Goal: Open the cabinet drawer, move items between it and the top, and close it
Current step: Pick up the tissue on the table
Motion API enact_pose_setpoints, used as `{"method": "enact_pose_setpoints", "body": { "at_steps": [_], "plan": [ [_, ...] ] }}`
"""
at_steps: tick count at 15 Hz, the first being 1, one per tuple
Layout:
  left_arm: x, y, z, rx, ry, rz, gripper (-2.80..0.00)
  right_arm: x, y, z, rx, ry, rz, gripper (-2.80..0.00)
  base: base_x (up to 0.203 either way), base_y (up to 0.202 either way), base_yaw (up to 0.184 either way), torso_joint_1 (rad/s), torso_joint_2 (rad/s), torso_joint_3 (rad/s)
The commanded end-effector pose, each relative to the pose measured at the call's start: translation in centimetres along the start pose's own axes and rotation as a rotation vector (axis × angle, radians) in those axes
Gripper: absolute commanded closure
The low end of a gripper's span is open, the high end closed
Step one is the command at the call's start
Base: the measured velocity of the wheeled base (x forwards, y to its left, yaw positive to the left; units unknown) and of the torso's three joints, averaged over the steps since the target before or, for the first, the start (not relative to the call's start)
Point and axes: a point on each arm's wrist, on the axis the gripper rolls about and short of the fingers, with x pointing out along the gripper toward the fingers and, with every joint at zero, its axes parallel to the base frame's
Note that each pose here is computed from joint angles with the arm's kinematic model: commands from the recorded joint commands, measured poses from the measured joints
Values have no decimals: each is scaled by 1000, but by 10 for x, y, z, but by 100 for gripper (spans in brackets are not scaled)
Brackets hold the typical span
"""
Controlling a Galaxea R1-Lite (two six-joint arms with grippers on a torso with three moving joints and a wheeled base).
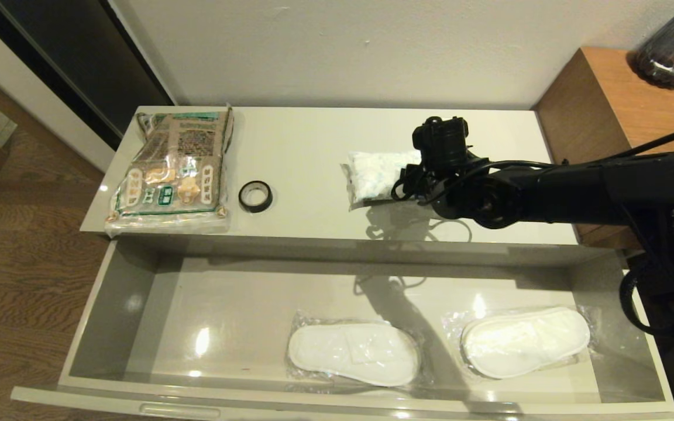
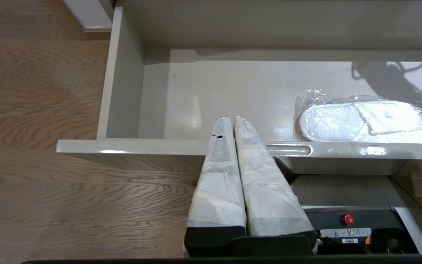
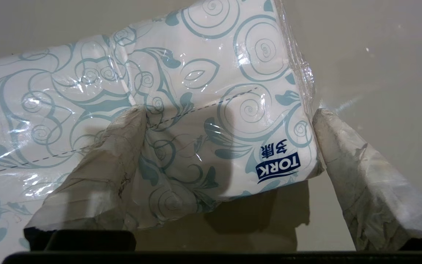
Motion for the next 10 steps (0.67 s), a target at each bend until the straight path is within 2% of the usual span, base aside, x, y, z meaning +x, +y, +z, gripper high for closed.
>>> {"method": "enact_pose_setpoints", "body": {
  "at_steps": [1, 4, 6, 7, 10],
  "plan": [
    [0, 0, 0, 2, 0, 0, 0, -23, -21, -6, -39, 53, -20, -280, 0, 0, 0, 0, 0, 0],
    [0, 0, 0, 2, 0, -2, 0, -25, -44, -12, -35, 93, -47, -280, 0, 0, 0, 0, 0, 0],
    [0, 0, 0, 2, 0, -2, 0, -15, -55, -8, 10, 114, -25, -280, 0, 0, 0, 0, 0, 0],
    [0, 0, 0, 2, 0, -2, 0, -7, -61, -13, 21, 141, -16, -280, 0, 0, 0, 0, 0, 0],
    [0, 0, 0, 2, 0, -2, 0, 2, -71, -26, 123, 237, 29, -280, 0, 0, 0, 0, 0, 0]
  ]
}}
